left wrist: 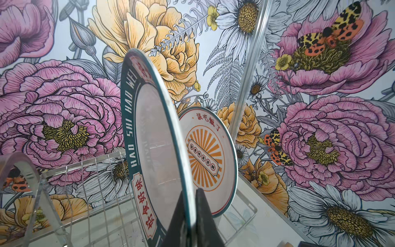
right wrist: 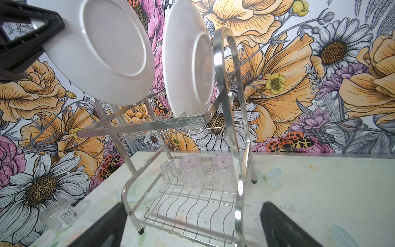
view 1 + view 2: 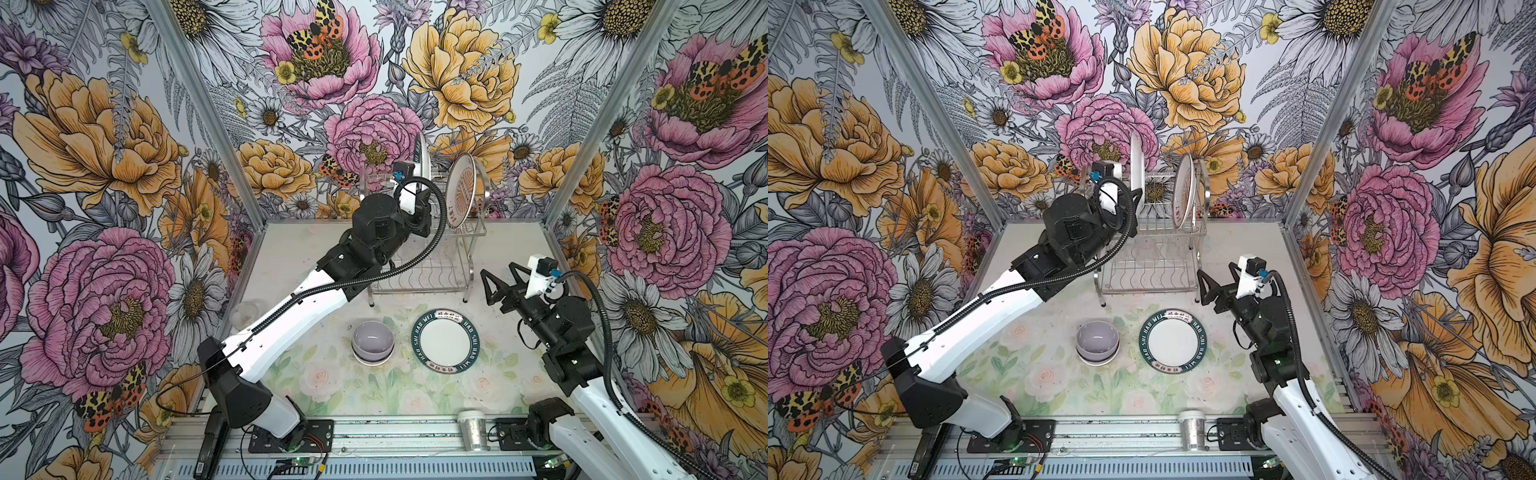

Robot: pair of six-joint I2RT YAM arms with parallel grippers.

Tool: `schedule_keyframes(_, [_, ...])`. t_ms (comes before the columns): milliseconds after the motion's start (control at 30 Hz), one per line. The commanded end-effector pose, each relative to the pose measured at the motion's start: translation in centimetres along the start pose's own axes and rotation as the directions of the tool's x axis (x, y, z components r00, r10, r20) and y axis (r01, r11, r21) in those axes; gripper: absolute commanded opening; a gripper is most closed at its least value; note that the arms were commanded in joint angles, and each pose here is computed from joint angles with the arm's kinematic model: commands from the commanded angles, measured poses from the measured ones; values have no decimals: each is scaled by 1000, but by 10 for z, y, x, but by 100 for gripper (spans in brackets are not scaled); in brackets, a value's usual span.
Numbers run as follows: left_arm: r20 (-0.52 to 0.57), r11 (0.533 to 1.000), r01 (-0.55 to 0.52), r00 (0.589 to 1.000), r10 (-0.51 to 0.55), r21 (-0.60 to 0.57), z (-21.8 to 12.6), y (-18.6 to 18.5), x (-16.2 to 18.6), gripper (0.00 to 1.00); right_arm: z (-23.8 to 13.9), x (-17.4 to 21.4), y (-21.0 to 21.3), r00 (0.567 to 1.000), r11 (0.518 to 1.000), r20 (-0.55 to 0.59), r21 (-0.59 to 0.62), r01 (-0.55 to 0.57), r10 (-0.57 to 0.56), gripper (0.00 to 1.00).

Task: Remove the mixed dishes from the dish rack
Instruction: 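Lift the plate from the rack and lower it to the table with the left gripper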

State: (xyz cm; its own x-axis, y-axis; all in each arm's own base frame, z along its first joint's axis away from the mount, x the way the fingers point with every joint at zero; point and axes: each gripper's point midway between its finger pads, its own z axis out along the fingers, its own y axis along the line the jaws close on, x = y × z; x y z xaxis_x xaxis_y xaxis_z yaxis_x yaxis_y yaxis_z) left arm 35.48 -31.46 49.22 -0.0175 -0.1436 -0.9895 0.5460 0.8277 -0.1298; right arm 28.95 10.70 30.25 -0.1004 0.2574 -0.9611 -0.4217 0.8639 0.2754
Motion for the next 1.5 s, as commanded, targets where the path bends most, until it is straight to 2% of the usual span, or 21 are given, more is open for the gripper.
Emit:
schedule_keyframes(0, [97, 994, -39, 995, 29, 97, -29, -16, -40, 0, -1, -16, 2, 999, 1000, 31, 11, -18, 17, 100])
schedule_keyframes(167, [93, 979, -78, 994, 62, 187, -61, -24, -37, 0, 0, -14, -4, 998, 997, -5, 54, -57, 57, 100])
schedule_keyframes(300, [107, 954, -154, 986, 131, 258, -94, -36, -30, 0, -4, -6, -8, 990, 988, -50, 86, -128, 133, 100])
schedule_keyframes(367, [119, 922, -233, 971, 206, 308, -113, -50, -22, 0, -5, 0, -9, 982, 981, -65, 96, -170, 176, 100])
schedule_keyframes(433, [141, 866, -335, 942, 304, 371, -137, -65, -12, 0, -7, 5, -8, 972, 972, -80, 96, -213, 221, 100])
schedule_keyframes(500, [156, 830, -395, 918, 364, 393, -156, -72, -4, 0, -8, 9, -6, 961, 963, -91, 90, -254, 262, 100])
schedule_keyframes(667, [119, 798, -429, 899, 420, 422, -188, -78, 18, 0, -8, 19, -2, 925, 934, -129, 83, -349, 357, 100])
schedule_keyframes(767, [99, 749, -485, 862, 498, 452, -203, -87, 47, 0, -6, 25, 5, 901, 918, -178, 61, -392, 397, 100])
schedule_keyframes(867, [48, 704, -560, 796, 603, 437, -211, -87, 79, 0, -6, 30, 13, 865, 894, -233, 50, -446, 445, 100])
schedule_keyframes(933, [2, 661, -605, 739, 674, 443, -217, -85, 102, 0, -6, 33, 18, 831, 868, -265, 53, -494, 489, 100])
schedule_keyframes(1033, [-37, 614, -670, 663, 748, 417, -220, -73, 124, 0, -6, 39, 24, 778, 828, -310, 59, -557, 546, 100])
schedule_keyframes(1167, [-61, 544, -741, 569, 820, 394, -221, -58, 147, 0, -10, 44, 32, 730, 793, -355, 59, -606, 584, 100])
schedule_keyframes(1333, [-89, 401, -821, 401, 912, 407, -218, -47, 185, 0, -13, 50, 45, 678, 771, -441, 52, -634, 588, 95])
schedule_keyframes(1467, [-66, 278, -847, 279, 958, 453, -222, -42, 214, 0, -12, 56, 56, 628, 748, -514, 39, -663, 584, 92])
